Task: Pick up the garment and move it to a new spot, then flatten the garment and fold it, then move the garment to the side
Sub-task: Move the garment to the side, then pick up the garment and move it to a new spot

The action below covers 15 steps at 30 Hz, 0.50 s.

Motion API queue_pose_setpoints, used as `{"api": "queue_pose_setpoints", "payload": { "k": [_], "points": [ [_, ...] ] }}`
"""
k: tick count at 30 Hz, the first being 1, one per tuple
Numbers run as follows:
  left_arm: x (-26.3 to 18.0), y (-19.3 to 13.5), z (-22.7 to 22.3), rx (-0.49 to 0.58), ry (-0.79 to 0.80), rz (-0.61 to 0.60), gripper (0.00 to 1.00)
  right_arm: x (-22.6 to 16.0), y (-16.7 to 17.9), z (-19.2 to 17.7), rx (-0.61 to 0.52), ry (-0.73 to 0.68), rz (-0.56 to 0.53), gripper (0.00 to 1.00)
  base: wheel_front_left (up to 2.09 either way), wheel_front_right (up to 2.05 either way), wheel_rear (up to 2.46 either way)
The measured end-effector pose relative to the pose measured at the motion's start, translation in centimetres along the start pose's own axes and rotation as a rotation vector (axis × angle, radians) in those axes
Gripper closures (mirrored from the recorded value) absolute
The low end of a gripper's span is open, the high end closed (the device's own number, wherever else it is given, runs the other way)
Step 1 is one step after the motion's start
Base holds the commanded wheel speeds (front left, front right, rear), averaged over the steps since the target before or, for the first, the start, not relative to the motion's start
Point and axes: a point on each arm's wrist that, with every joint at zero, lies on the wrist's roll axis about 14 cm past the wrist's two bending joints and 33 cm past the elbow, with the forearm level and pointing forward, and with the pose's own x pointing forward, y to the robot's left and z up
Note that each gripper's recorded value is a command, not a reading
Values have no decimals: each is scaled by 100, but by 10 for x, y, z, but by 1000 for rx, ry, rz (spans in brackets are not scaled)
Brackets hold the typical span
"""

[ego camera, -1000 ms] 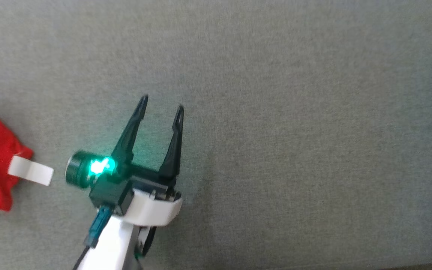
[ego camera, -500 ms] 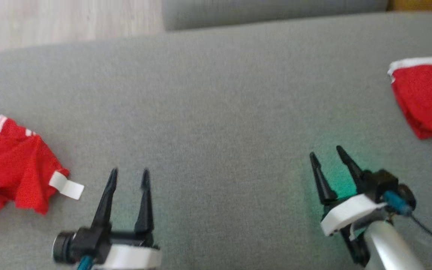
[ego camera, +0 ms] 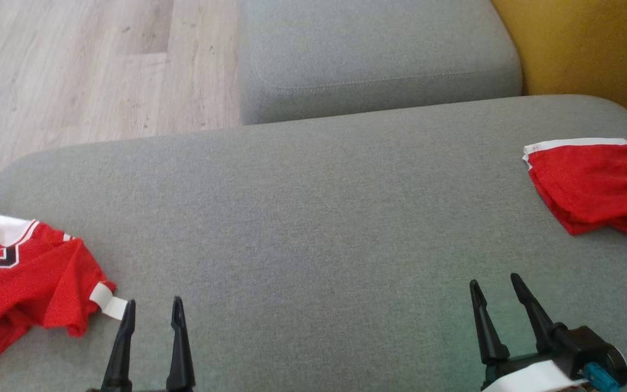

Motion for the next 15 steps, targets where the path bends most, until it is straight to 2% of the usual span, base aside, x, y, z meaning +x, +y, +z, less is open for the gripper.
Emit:
{"api": "queue_pose_setpoints", "payload": {
  "k": [15],
  "points": [
    [-10, 3, -20, 22, 65, 11, 0, -7, -9, 10, 8, -37, -39, 0, 0, 0, 0]
  ]
}}
